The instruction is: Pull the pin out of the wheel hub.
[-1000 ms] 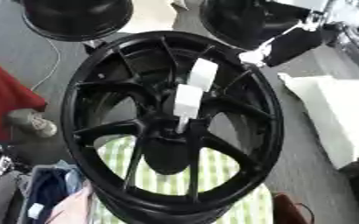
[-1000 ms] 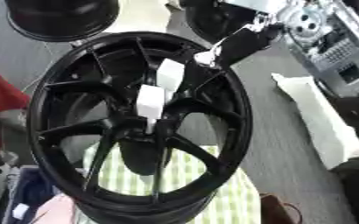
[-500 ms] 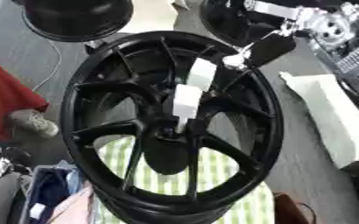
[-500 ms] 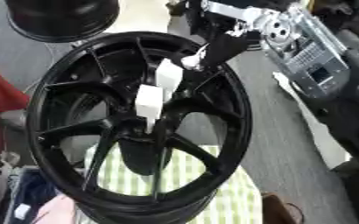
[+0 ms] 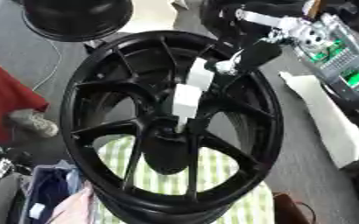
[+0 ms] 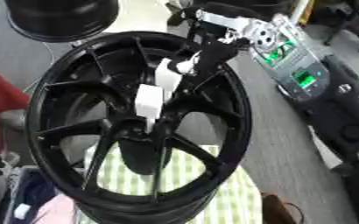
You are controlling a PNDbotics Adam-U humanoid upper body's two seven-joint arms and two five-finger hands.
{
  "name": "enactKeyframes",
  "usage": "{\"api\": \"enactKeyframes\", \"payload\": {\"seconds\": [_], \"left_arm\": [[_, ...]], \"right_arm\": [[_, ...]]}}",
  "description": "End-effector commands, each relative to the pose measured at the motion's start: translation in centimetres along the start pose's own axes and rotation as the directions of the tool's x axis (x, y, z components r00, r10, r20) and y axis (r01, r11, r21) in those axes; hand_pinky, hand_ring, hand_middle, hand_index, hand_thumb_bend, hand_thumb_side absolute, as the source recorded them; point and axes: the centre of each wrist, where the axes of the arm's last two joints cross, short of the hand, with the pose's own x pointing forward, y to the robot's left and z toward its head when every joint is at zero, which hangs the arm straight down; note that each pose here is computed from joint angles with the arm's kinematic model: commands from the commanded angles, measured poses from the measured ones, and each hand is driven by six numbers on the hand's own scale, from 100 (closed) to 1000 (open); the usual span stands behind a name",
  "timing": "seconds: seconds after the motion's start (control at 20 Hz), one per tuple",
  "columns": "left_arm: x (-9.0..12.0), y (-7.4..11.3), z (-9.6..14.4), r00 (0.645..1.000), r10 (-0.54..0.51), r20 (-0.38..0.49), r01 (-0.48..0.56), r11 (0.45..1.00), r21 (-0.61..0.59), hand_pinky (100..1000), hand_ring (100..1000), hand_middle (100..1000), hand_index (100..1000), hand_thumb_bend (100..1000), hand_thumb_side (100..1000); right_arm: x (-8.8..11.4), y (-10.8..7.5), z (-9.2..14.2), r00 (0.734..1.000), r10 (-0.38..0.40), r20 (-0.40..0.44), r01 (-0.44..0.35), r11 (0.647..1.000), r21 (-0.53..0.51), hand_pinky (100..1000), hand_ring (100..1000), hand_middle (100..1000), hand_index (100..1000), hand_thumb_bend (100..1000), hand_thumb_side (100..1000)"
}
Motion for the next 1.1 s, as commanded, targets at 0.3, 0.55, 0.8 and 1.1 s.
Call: {"api": "enactKeyframes", "payload": {"seconds": [0.3, 0.55, 0.8, 1.1], "left_arm": [[0.58, 0.39, -0.28, 1.0, -0.018, 0.01, 0.018, 1.0, -0.003, 589, 618, 554, 829, 100, 636], [0.57, 0.39, -0.29, 1.0, -0.017, 0.01, 0.017, 1.0, -0.003, 589, 618, 554, 829, 100, 637], [0.56, 0.38, -0.31, 1.0, -0.017, 0.01, 0.017, 1.0, -0.003, 589, 619, 554, 829, 100, 638], [0.54, 0.39, -0.31, 1.0, -0.016, 0.008, 0.016, 1.0, -0.004, 590, 620, 555, 829, 100, 640]], "right_arm": [[-0.17, -0.31, -0.48, 1.0, -0.008, -0.013, 0.008, 1.0, -0.015, 568, 741, 896, 913, 432, 295], [-0.13, -0.1, -0.71, 1.0, -0.013, -0.007, 0.013, 1.0, -0.013, 562, 738, 894, 911, 442, 289], [-0.03, 0.06, -0.84, 1.0, -0.012, -0.001, 0.012, 1.0, -0.006, 566, 739, 893, 911, 449, 291], [0.17, 0.11, -0.83, 1.0, -0.01, 0.008, 0.01, 1.0, -0.004, 558, 736, 892, 909, 462, 301]]}}
